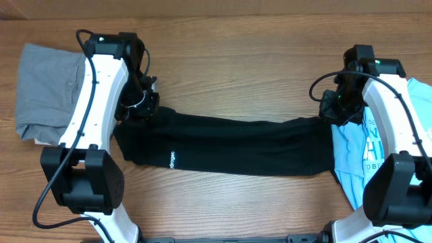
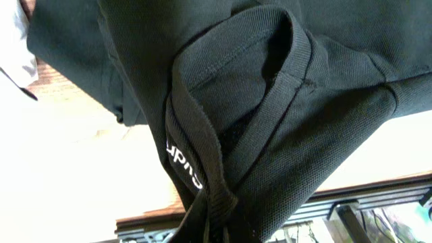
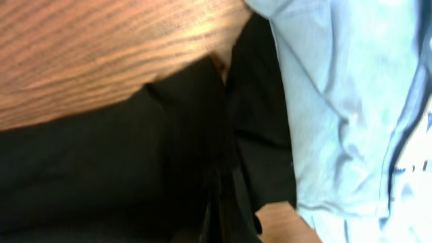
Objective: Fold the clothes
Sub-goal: 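Fold the top edge down toward the bottom with both grippers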
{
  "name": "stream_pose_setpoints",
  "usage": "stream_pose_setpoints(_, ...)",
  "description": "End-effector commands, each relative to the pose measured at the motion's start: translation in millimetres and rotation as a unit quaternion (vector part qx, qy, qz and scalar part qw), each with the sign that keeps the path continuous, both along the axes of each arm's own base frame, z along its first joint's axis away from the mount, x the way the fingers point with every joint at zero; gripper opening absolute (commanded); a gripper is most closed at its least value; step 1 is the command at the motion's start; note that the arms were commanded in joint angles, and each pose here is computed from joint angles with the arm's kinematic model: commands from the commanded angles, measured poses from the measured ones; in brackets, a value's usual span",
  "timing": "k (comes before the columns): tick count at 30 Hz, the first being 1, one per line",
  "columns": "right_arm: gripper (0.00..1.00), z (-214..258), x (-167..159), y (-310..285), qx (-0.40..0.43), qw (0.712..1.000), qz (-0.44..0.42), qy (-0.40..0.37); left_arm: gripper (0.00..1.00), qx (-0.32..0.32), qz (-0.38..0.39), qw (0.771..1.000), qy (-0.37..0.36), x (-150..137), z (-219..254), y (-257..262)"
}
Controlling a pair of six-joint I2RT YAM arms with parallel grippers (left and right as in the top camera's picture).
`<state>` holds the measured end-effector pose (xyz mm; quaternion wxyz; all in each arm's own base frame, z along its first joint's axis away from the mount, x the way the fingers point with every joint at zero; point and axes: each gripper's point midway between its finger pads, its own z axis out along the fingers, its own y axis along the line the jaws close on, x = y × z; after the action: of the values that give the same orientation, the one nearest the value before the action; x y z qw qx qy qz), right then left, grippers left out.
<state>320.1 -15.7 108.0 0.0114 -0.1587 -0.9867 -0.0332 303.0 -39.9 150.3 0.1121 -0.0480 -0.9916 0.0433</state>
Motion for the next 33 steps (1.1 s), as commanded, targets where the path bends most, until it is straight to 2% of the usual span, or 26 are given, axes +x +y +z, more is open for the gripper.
stream_pose_setpoints(1, 0.04, 15, -2, -3, -0.004, 1.000, -0.015, -0.013, 0.04, 0.005, 0.002, 1.000, -0.005, -4, 5, -1)
stream_pose_setpoints(13, 0.10, -14, -52, 1, -0.002, 0.995, -0.041, 0.088, 0.04, 0.013, 0.001, 1.000, 0.023, -15, -25, 3)
stream_pose_setpoints(14, 0.13, -14, -55, 1, -0.003, 0.995, -0.041, 0.093, 0.04, 0.013, 0.001, 1.000, 0.025, -16, -28, 3)
stream_pose_setpoints(15, 0.22, -14, -56, 0, -0.006, 0.995, -0.040, 0.096, 0.04, 0.013, 0.001, 1.000, 0.027, -17, -29, 3)
stream_pose_setpoints(16, 0.32, -14, -56, -2, -0.012, 0.994, -0.040, 0.096, 0.08, 0.015, 0.000, 0.999, 0.029, -18, -30, 4)
stream_pose_setpoints(17, 0.37, -13, -57, -5, -0.020, 0.994, -0.046, 0.097, 0.15, 0.017, 0.000, 0.999, 0.029, -18, -30, 4)
stream_pose_setpoints(20, 0.46, -13, -59, -11, -0.041, 0.992, -0.065, 0.102, 0.23, 0.026, -0.002, 0.999, 0.029, -18, -30, 8)
stream_pose_setpoints(22, 0.54, -14, -58, -13, -0.044, 0.992, -0.066, 0.099, 0.33, 0.028, -0.003, 0.999, 0.029, -18, -30, 8)
stream_pose_setpoints(24, 0.54, -14, -56, -13, -0.044, 0.992, -0.066, 0.095, 0.43, 0.028, -0.002, 0.999, 0.028, -18, -30, 8)
stream_pose_setpoints(27, 0.55, -15, -53, -13, -0.042, 0.993, -0.066, 0.089, 0.45, 0.028, -0.003, 0.999, 0.029, -19, -30, 8)
stream_pose_setpoints(28, 0.56, -15, -52, -12, -0.040, 0.993, -0.066, 0.087, 0.52, 0.028, -0.003, 0.999, 0.030, -19, -30, 8)
stream_pose_setpoints(32, 0.56, -15, -51, -10, -0.033, 0.994, -0.065, 0.086, 0.54, 0.028, -0.002, 0.999, 0.030, -19, -30, 8)
stream_pose_setpoints(33, 0.59, -15, -51, -10, -0.033, 0.994, -0.065, 0.087, 0.54, 0.028, -0.003, 0.999, 0.029, -18, -30, 8)
